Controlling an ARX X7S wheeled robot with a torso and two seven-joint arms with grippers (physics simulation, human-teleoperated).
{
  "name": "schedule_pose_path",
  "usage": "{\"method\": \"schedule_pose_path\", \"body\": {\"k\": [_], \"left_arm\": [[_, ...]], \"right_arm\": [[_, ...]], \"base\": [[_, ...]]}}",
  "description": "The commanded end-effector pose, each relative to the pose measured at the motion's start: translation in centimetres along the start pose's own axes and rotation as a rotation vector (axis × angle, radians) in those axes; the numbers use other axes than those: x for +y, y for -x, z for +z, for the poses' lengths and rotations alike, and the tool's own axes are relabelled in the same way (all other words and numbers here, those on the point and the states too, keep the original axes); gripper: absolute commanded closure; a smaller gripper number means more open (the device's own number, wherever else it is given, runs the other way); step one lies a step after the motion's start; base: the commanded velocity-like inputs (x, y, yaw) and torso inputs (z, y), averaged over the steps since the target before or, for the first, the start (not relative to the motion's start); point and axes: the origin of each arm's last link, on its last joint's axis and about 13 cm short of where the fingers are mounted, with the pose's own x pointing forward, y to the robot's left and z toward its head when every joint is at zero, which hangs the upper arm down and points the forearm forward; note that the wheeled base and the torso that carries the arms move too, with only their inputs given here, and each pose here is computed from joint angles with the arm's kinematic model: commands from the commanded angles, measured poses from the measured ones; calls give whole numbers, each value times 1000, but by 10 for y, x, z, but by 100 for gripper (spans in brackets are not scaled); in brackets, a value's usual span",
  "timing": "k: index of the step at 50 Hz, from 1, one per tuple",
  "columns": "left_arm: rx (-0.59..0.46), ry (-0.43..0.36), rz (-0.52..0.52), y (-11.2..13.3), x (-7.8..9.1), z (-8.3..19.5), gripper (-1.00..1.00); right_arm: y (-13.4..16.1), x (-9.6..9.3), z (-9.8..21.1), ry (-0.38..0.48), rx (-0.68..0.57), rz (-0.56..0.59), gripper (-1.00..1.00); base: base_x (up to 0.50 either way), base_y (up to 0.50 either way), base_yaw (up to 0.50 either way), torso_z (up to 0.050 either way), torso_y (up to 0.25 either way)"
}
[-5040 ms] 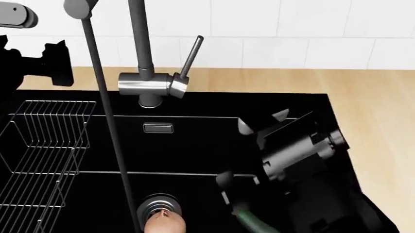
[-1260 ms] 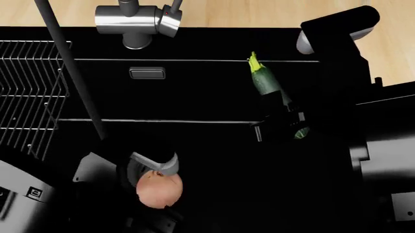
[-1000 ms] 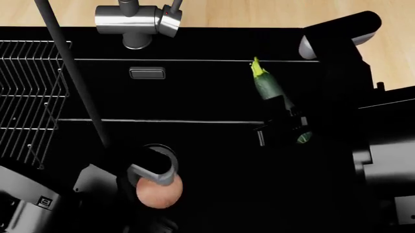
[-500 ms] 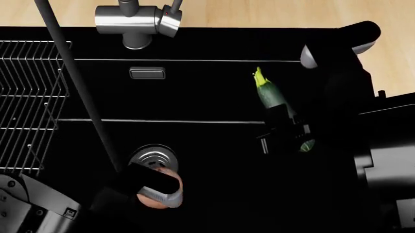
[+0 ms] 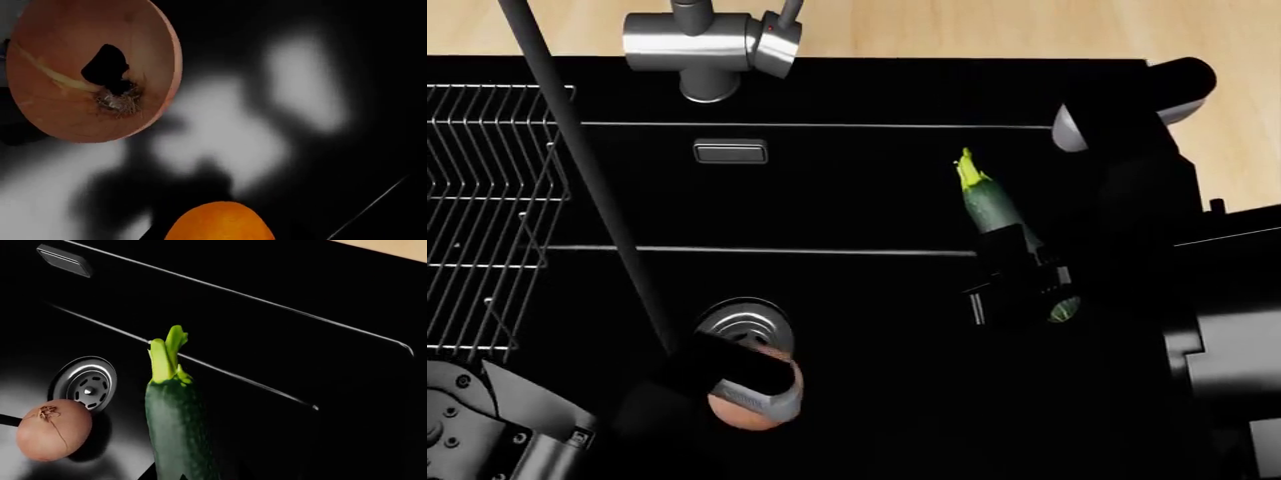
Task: Pick the oranges and zucchinis from the sink and place them in one bowl. Place the onion in the other bowl. Then turn off the sink faucet.
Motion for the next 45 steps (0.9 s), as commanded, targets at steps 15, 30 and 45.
{"method": "schedule_pose_path", "body": {"k": [15, 30, 45], "left_arm": [[-179, -37, 16, 48, -10, 27, 100], [-360, -38, 7, 78, -12, 47, 100], [-704, -166, 152, 97, 6, 51, 100]], "right_arm": [[1, 1, -1, 0, -6, 4, 100], [1, 1, 1, -4, -15, 1, 100], [2, 5, 0, -11, -118, -34, 100]], "base": [[0, 0, 0, 0, 0], [0, 0, 0, 0, 0], [0, 0, 0, 0, 0]]}}
